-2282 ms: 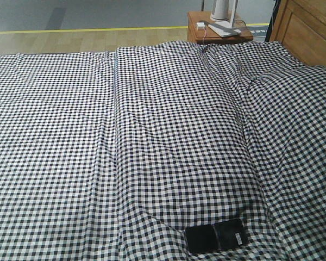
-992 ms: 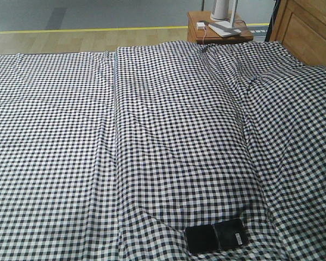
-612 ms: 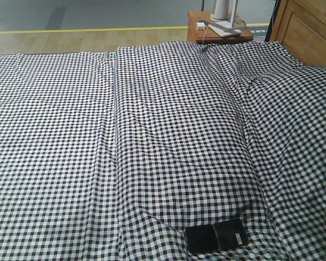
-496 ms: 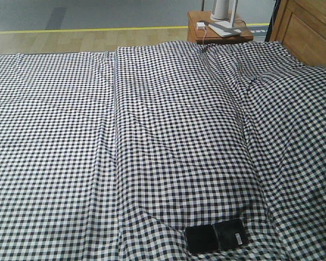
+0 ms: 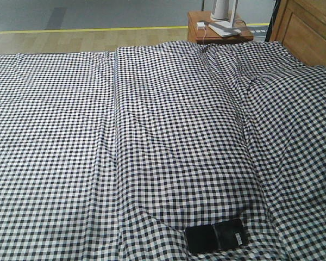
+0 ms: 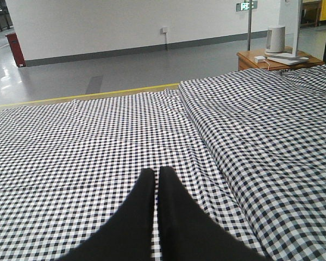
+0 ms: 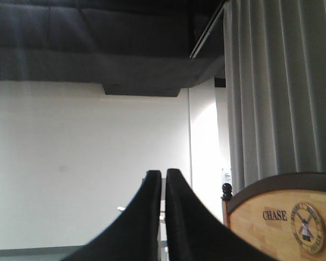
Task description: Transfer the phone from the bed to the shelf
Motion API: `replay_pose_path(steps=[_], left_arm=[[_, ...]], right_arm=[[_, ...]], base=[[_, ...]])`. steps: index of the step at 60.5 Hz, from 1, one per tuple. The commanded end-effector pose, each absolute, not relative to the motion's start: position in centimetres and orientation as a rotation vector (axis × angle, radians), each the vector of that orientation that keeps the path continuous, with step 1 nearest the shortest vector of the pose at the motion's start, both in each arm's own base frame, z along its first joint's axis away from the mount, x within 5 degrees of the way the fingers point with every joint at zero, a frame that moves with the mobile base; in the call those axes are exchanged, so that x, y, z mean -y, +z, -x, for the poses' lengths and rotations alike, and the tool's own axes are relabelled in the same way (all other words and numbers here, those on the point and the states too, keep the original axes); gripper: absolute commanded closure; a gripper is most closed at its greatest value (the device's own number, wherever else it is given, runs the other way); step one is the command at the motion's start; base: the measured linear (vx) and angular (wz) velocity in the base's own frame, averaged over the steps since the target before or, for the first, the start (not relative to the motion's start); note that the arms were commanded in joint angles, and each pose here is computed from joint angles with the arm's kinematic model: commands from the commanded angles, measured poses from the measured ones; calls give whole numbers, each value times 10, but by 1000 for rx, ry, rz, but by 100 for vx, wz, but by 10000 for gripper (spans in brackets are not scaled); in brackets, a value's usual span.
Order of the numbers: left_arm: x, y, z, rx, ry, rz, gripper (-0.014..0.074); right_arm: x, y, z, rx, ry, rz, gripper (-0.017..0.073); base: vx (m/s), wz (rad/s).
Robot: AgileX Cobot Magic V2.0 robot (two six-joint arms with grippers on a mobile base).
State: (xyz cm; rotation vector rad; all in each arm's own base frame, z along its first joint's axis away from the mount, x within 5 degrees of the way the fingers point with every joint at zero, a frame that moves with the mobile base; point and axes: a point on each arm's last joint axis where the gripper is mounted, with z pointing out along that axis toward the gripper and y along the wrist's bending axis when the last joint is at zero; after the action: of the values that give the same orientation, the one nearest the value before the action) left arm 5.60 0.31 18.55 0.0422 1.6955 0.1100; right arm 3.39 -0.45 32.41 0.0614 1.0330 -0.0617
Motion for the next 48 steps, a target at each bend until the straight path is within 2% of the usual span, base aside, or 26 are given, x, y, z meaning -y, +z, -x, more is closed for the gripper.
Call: replay_pose_path(steps=[1,13,23,30,35,42,48], left_arm=[[-3,201,-55,-1588,104,-36,593],[-3,201,-55,-1588,104,-36,593],[-3,201,-55,-1588,104,-36,593],[-3,201,-55,-1588,104,-36,593],[-3,201,-55,-1588,104,-36,593],[-3,201,-55,-1588,104,-36,593],[-3,201,-55,-1588,104,-36,593]], right_arm=[[5,361,-38,-1057,-37,-77,561],[5,384,-77,-1334,-17,-70,542],[7,370,-116,-1537,-10,-76,450],[8,351,-139,-1702,-5,-75,304],[8,339,-151,-1800,-2,-74,150],[9,329,-163,-1872,1,-77,-41],[9,322,-171,-1907,2,-80,-157]], base=[[0,0],[0,0],[0,0],[0,0],[0,0],[0,0],[0,0]])
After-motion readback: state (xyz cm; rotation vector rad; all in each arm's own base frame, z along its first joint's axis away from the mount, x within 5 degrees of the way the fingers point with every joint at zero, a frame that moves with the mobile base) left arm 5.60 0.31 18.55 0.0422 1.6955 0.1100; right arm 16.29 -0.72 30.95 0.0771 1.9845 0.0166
